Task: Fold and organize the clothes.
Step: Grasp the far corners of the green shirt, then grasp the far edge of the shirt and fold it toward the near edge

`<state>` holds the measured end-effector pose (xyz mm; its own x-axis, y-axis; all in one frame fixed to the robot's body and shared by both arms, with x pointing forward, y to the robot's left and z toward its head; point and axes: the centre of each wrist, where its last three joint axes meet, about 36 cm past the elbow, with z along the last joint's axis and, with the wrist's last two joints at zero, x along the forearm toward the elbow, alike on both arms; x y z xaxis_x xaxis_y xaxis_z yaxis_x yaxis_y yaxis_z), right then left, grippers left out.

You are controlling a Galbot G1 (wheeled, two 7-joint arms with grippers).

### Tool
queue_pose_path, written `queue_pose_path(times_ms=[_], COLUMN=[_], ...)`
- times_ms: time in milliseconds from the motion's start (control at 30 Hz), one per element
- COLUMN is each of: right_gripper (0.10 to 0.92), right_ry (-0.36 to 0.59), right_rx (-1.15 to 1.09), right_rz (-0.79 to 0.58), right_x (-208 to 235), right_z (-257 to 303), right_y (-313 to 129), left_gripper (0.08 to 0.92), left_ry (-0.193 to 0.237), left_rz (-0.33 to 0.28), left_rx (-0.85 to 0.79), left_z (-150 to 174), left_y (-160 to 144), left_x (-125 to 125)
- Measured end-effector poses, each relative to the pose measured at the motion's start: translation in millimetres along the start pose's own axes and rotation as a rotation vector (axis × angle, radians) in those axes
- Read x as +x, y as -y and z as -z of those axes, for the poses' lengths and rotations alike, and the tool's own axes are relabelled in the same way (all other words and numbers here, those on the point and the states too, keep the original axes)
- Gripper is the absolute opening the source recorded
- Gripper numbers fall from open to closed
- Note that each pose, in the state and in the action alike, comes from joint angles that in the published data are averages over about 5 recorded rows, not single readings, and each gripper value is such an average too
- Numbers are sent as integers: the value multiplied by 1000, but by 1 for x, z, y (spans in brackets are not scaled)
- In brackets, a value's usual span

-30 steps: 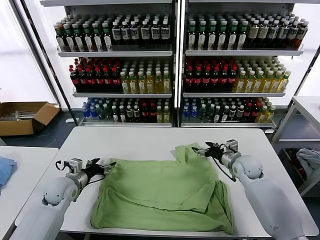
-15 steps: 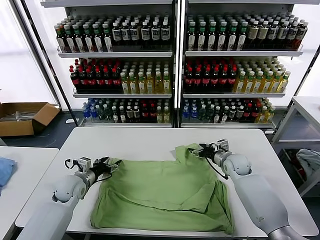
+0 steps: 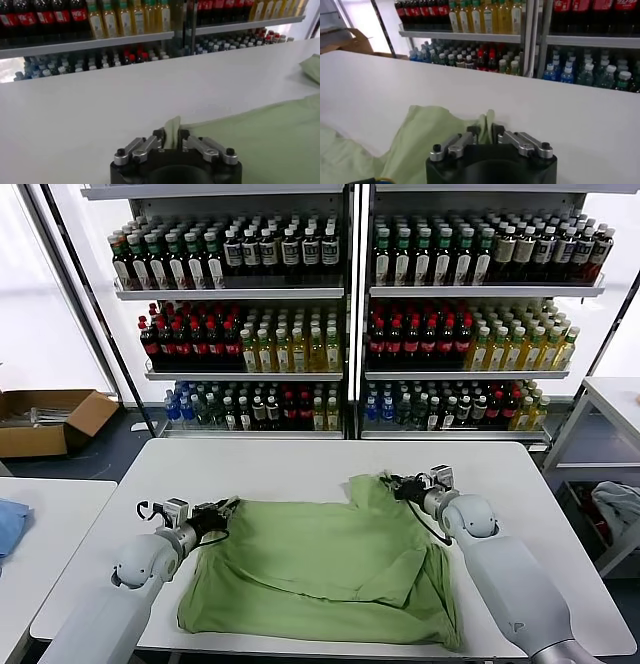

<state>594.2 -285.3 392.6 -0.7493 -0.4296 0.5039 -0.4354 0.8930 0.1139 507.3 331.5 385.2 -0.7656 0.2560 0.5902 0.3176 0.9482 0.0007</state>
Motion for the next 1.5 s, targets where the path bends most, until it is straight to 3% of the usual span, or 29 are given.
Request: queue_pose_path(times_ms=[133, 400, 700, 900, 1167, 1500], right_gripper=[106, 106, 106, 106, 106, 106], right_ry=[24, 100, 179, 221, 238, 191], right_rx=[-13, -43, -73, -103, -128, -137], right_rz=[8, 30, 36, 27, -1, -31], right_x=[10, 46, 107, 151, 208, 254], right_z=[2, 8, -9, -26, -57, -103], right_y=[-5, -18, -36, -54, -83, -121], left_gripper=[93, 91, 91, 91, 91, 91], left_ry=[13, 79, 188, 227, 231, 178], left_rz=[8, 18, 31, 32, 42, 62], left_rx=[-3, 13, 28, 29, 36, 21], left_z=[1, 10, 22, 17, -3, -39], left_y=[1, 7, 18, 30, 49, 68], left_x=[3, 19, 59, 93, 132, 162])
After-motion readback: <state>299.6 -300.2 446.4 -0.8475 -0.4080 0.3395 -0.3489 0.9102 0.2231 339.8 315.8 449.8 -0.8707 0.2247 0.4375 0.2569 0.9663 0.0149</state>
